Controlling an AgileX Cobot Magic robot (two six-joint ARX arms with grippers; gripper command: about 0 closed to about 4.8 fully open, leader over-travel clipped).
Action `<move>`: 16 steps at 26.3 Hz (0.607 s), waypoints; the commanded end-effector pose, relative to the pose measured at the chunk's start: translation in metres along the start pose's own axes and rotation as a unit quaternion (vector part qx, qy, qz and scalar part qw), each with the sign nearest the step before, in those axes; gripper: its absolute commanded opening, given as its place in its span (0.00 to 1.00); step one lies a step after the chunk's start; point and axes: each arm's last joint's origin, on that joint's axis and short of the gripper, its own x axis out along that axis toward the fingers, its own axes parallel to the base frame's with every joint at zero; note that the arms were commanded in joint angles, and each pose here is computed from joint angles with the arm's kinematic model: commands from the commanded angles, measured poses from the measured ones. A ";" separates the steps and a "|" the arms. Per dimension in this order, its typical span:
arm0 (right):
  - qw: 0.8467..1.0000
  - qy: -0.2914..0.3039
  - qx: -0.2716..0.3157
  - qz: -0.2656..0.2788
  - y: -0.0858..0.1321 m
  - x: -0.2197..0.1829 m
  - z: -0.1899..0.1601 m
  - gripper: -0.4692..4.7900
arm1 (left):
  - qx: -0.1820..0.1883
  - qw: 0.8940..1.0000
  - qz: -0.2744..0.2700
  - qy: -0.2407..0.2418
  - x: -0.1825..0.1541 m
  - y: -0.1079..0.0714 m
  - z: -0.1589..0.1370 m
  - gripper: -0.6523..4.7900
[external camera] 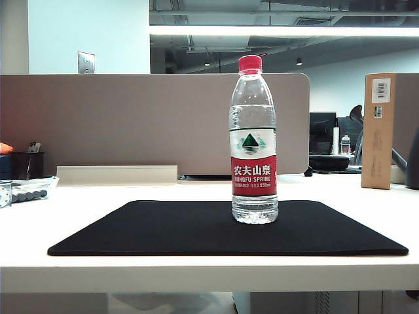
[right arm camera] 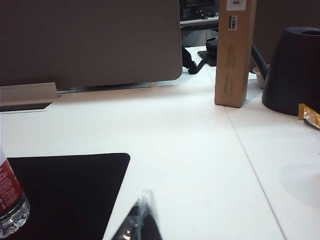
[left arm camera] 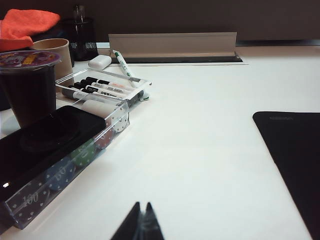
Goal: Stand the plastic bottle up on the black mouse pad.
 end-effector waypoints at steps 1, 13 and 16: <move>1.000 -0.006 0.001 -0.002 0.000 0.000 0.000 0.08 | -0.002 1.000 0.000 -0.008 0.000 0.000 0.003 0.11; 1.000 0.002 0.001 -0.003 0.000 0.000 -0.002 0.08 | -0.002 1.000 0.000 -0.008 0.000 0.000 0.003 0.11; 1.000 0.002 0.001 -0.003 0.000 0.000 -0.002 0.08 | -0.002 1.000 0.000 -0.008 0.000 0.000 0.003 0.11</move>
